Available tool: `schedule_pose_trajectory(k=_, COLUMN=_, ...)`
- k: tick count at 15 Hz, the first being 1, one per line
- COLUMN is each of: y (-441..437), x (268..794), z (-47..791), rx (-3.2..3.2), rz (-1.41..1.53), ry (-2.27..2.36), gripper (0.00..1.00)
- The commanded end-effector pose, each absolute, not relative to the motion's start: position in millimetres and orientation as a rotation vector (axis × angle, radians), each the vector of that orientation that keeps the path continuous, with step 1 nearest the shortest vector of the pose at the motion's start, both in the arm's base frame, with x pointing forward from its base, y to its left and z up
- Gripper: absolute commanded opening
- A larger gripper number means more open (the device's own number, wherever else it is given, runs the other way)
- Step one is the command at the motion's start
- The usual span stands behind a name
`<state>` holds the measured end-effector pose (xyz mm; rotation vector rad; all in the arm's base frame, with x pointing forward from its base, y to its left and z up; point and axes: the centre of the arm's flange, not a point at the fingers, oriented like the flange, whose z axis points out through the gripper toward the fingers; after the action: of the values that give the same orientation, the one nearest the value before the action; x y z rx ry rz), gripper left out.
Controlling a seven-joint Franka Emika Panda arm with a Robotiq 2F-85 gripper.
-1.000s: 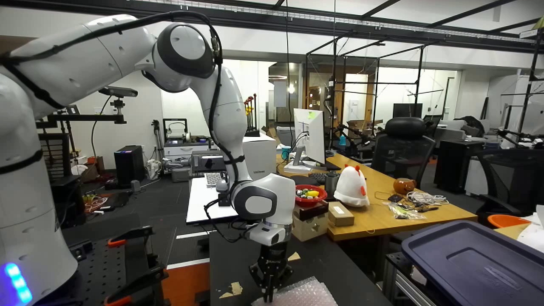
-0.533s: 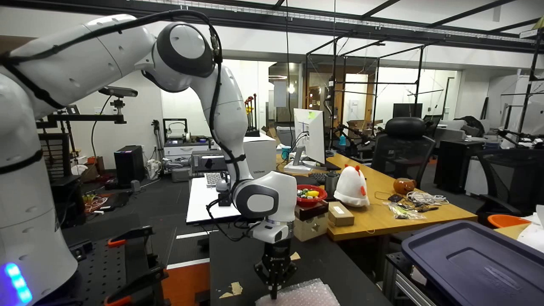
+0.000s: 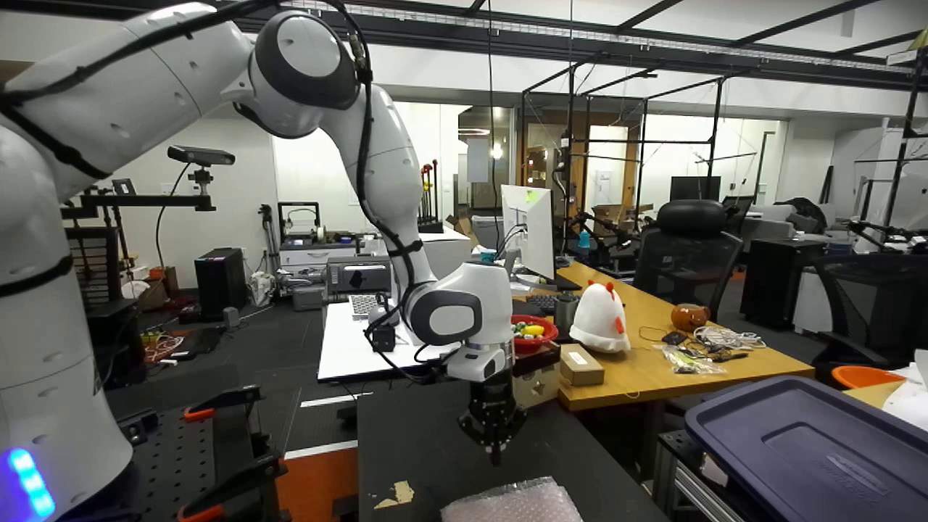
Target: Unfold the pink plastic
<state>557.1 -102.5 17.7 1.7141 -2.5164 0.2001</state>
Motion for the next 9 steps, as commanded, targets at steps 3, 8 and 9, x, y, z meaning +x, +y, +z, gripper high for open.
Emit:
schedule_pose_trajectory(k=3, y=-104, x=556, z=34, rx=1.716, rz=0.212, ry=-2.527, gripper=0.34)
schedule_pose_trajectory(k=8, y=-123, x=544, z=0, rx=1.646, rz=0.170, ry=-2.512, gripper=0.71)
schedule_pose_trajectory(k=9, y=-127, x=542, z=-5, rx=1.634, rz=0.165, ry=-2.509, gripper=0.78)
